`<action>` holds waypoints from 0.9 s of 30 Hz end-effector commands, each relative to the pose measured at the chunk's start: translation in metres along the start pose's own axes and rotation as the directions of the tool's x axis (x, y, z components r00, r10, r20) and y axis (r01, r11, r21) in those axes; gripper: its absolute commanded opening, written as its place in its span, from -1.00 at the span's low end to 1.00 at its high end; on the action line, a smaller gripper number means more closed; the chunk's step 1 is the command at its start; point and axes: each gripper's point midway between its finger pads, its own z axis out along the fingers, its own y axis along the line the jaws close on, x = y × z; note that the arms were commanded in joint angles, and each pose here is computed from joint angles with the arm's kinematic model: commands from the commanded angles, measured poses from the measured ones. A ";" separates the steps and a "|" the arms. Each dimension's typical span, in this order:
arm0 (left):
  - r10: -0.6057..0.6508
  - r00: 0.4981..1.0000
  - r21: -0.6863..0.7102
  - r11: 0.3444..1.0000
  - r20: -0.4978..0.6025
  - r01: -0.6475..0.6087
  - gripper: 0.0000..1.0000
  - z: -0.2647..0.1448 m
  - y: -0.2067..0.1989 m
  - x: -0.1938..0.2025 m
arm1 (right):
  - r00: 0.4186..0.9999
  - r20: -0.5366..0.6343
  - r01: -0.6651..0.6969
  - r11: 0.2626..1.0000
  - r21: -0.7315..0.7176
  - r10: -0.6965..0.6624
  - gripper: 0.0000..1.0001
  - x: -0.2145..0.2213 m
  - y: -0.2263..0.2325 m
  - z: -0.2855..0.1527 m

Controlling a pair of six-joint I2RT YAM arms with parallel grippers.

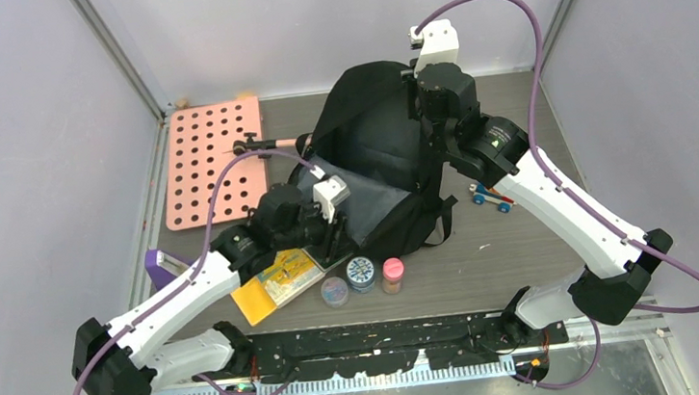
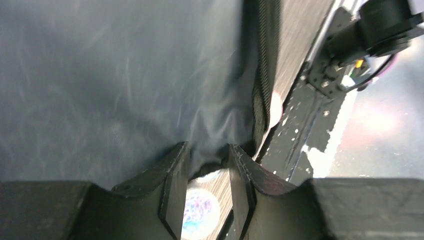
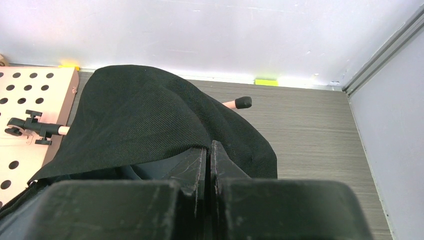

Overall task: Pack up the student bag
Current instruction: Adjust the student bag at the center of the board.

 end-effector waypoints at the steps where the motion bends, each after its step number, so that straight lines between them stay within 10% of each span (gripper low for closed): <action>1: -0.027 0.996 -0.084 0.996 0.087 0.035 -0.28 0.001 0.014 0.003 | 0.993 0.092 -0.083 0.996 0.033 0.079 -0.99 -0.033 -0.018 -0.013; 9: -0.040 0.988 -0.135 0.989 0.147 0.060 -0.22 -0.016 0.015 -0.020 | 0.992 0.093 -0.085 0.996 0.033 0.082 -0.99 -0.034 -0.018 -0.013; 19: 0.072 0.983 -0.162 0.986 0.170 -0.044 0.63 -0.096 -0.024 -0.113 | 0.992 0.098 -0.081 0.995 0.054 0.075 -0.99 -0.034 -0.021 -0.012; 27: -0.174 0.957 -0.435 0.861 0.233 0.263 0.78 -0.126 0.055 -0.103 | 0.992 0.096 -0.089 0.995 0.044 0.085 -0.99 -0.033 -0.020 -0.013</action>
